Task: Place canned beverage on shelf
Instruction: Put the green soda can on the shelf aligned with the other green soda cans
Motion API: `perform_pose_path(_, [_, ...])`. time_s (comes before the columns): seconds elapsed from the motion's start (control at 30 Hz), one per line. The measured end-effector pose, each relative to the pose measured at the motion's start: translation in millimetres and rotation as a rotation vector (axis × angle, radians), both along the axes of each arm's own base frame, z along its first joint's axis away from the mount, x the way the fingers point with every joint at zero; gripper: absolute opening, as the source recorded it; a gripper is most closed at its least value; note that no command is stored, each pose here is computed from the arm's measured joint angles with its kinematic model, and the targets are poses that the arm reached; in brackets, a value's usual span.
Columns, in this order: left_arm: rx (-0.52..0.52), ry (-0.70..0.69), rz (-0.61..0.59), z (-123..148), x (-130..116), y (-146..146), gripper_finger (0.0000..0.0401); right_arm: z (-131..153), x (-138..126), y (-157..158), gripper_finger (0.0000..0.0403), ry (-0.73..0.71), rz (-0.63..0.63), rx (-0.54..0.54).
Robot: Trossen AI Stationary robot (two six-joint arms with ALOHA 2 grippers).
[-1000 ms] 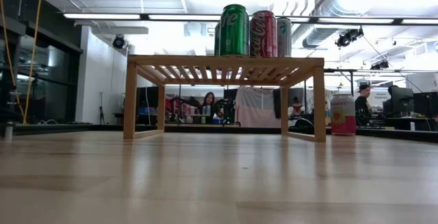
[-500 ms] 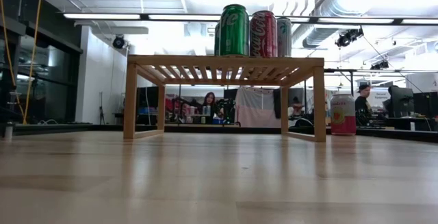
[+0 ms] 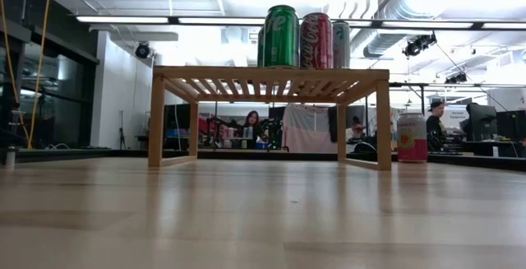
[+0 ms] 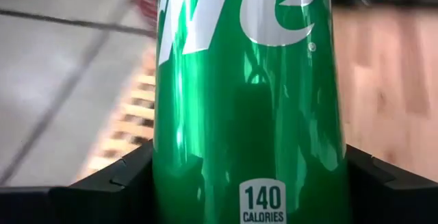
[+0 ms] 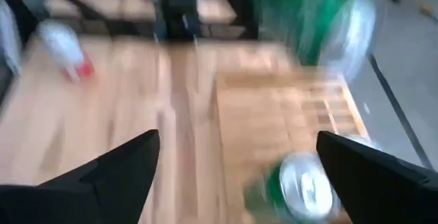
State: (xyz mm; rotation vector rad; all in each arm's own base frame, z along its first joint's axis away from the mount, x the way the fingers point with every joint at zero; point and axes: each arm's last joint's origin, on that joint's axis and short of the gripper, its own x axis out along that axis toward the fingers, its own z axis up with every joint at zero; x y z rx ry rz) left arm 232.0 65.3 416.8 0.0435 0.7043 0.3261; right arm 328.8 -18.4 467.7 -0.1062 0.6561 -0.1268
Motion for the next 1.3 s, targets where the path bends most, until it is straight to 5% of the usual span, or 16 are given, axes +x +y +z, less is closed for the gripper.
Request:
perform_pose_path(0.1, [0.018, -0.058, 0.093, 5, -31, 2, 0.028, 7, -7, -6, 0.0361, 0.015, -0.056, -0.02])
perform_pose_path(0.3, [0.072, -0.431, 0.248, -15, -55, 12, 0.028, 26, -36, -18, 0.0356, -0.03, -0.158, 0.012])
perform_pose_path(0.53, [0.111, -0.794, 0.325, -56, -33, 25, 0.028, 37, -37, -38, 0.0357, -0.187, -0.352, 0.117])
perform_pose_path(0.83, [0.288, -0.743, 0.448, -51, 21, 19, 0.028, 50, 6, -69, 0.0358, -0.585, -0.433, 0.25])
perform_pose_path(1.03, [0.383, -0.679, 0.421, -41, 47, 11, 0.028, 30, 31, -82, 0.0358, -0.553, -0.448, 0.309])
perform_pose_path(1.3, [0.415, -0.695, 0.399, -30, 50, 7, 0.028, 21, 45, -86, 0.0358, -0.551, -0.403, 0.357])
